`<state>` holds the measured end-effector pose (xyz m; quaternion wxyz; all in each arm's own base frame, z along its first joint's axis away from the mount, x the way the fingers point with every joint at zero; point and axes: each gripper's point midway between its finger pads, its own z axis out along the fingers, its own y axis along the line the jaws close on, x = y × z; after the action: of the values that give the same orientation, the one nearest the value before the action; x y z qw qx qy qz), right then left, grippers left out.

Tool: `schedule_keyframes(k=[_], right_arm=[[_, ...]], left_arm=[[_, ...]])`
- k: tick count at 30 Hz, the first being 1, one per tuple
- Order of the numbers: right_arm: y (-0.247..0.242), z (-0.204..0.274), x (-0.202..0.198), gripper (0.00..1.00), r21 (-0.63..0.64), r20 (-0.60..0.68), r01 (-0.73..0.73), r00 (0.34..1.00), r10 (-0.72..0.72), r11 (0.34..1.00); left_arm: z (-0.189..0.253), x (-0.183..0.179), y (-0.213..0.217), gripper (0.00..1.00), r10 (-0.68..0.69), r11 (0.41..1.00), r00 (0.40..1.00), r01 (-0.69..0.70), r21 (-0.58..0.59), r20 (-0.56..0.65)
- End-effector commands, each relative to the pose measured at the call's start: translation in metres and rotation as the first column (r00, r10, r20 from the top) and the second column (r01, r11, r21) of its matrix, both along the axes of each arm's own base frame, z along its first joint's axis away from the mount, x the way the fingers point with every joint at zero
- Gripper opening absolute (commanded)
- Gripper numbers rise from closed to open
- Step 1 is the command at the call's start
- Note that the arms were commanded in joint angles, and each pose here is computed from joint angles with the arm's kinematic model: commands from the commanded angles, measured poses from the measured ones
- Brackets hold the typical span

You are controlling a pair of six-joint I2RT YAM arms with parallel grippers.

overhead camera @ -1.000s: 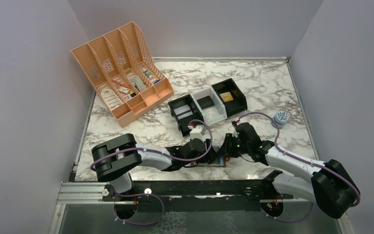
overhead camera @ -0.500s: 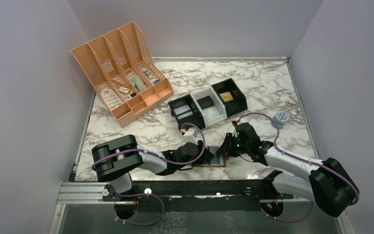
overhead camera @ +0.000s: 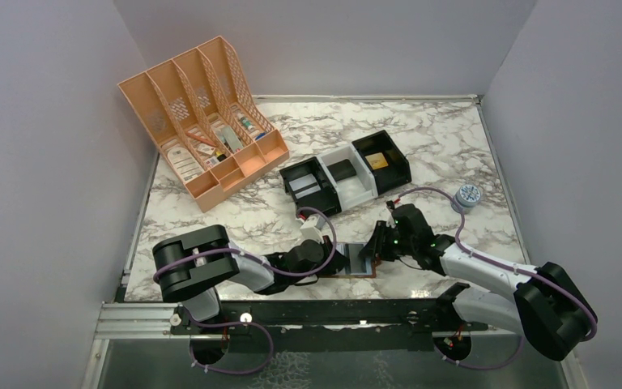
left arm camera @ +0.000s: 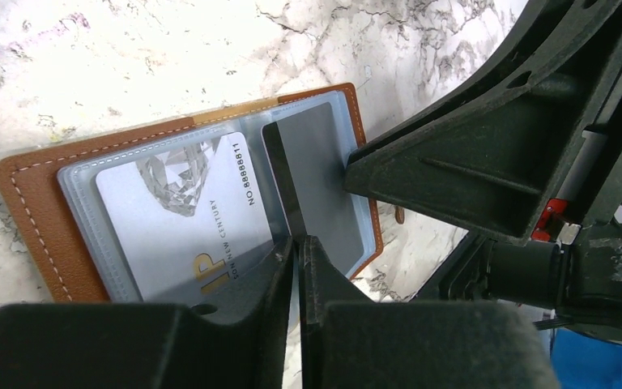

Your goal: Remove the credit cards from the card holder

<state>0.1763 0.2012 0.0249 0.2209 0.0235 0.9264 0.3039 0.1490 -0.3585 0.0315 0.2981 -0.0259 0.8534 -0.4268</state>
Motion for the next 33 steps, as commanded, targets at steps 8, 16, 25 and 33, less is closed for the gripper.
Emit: schedule_keyframes(k=[8, 16, 25, 33], right_arm=[[-0.02, -0.022, -0.011, 0.22, -0.097, -0.045, 0.022, 0.999, -0.027, 0.995], [-0.022, -0.013, -0.003, 0.23, -0.119, -0.009, 0.034, 0.999, -0.035, 0.992], [-0.02, -0.008, 0.0, 0.23, -0.124, 0.0, 0.017, 1.0, -0.017, 0.992], [0.009, 0.039, 0.005, 0.24, 0.008, 0.113, -0.126, 0.986, 0.124, 0.992]], left_arm=[[0.009, -0.001, -0.011, 0.0, -0.021, 0.997, 1.0, 0.02, -0.077, -0.002], [0.003, 0.001, 0.002, 0.0, 0.015, 0.996, 1.0, -0.017, -0.086, -0.022], [0.004, -0.001, 0.009, 0.0, 0.017, 0.996, 1.0, -0.019, -0.085, -0.018], [0.01, 0.001, 0.006, 0.0, 0.008, 0.996, 1.0, -0.008, -0.09, -0.002]])
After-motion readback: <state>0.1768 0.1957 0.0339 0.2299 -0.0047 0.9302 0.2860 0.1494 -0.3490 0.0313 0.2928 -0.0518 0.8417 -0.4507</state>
